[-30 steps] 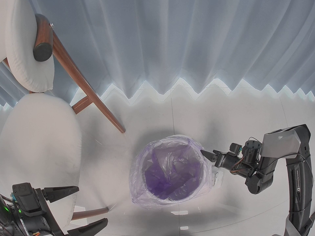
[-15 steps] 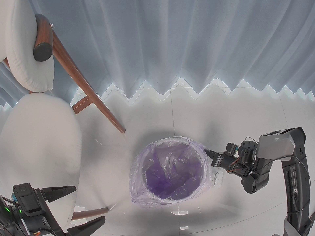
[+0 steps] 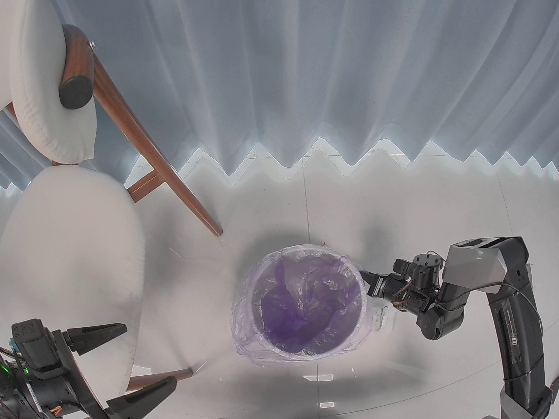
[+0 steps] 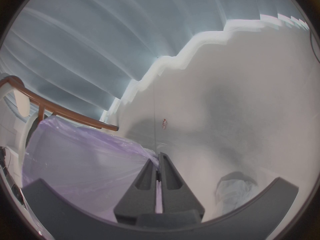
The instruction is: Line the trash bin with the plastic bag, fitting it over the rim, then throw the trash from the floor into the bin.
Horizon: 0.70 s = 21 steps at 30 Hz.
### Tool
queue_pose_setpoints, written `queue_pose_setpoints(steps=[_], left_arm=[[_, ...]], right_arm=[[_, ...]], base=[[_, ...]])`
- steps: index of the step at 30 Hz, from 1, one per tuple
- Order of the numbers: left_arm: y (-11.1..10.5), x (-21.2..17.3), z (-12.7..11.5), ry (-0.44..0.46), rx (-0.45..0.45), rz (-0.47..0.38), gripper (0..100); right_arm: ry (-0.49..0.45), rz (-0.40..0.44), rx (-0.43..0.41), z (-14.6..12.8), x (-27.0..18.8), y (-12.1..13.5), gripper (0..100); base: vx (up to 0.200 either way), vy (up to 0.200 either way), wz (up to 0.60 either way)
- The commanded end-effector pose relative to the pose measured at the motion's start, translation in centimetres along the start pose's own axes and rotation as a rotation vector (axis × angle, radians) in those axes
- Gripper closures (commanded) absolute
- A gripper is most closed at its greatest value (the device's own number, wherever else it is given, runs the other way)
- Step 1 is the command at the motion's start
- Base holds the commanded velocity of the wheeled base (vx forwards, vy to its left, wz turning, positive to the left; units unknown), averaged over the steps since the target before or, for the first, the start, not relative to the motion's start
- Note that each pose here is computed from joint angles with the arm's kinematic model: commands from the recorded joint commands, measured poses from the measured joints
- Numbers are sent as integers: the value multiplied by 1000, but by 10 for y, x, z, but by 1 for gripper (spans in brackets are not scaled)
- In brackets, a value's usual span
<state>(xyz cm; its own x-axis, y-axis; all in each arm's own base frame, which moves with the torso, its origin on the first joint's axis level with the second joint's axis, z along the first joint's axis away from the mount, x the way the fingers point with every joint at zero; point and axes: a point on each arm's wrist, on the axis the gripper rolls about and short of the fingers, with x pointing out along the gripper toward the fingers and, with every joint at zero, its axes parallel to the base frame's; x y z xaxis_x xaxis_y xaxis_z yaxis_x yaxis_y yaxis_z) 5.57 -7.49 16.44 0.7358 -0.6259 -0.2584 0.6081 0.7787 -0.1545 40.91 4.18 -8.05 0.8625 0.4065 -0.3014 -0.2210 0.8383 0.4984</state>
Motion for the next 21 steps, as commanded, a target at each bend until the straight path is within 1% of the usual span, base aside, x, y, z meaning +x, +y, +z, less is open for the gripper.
queue_pose_setpoints(steps=[1, 6, 8, 10, 14, 15, 16, 17, 19, 20, 21], left_arm=[[2, -8, 3, -44, -12, -4, 0], [3, -8, 5, -64, -16, 37, 0], [3, -9, 7, -78, -23, 38, 0], [2, -13, 12, -112, -37, 30, 0], [3, -17, 19, -154, -54, 35, 0], [3, -17, 19, -154, -54, 35, 0], [6, -19, 20, -170, -62, 55, 0], [7, -20, 20, -174, -65, 62, 0], [8, -22, 20, -185, -68, 74, 0], [10, -24, 19, -191, -70, 87, 0], [10, -24, 20, -196, -70, 90, 0]], right_arm=[[-16, -24, 8, 6, 12, -2, 100], [-1, -35, 27, 7, 16, -2, 100], [5, -38, 31, 9, 17, -1, 100], [19, -45, 41, 10, 18, -1, 100], [53, -86, 101, 13, 20, -1, 100], [53, -86, 101, 13, 20, -1, 100], [61, -112, 126, 16, 20, 0, 100], [62, -121, 130, 16, 20, -1, 0], [54, -135, 130, 17, 21, -1, 0], [28, -157, 124, 17, 19, 0, 0], [8, -159, 123, 18, 17, 2, 0]], base=[[0, 0, 0], [0, 0, 0], [0, 0, 0], [0, 0, 0], [0, 0, 0], [0, 0, 0], [0, 0, 0], [0, 0, 0], [0, 0, 0], [0, 0, 0], [0, 0, 0]])
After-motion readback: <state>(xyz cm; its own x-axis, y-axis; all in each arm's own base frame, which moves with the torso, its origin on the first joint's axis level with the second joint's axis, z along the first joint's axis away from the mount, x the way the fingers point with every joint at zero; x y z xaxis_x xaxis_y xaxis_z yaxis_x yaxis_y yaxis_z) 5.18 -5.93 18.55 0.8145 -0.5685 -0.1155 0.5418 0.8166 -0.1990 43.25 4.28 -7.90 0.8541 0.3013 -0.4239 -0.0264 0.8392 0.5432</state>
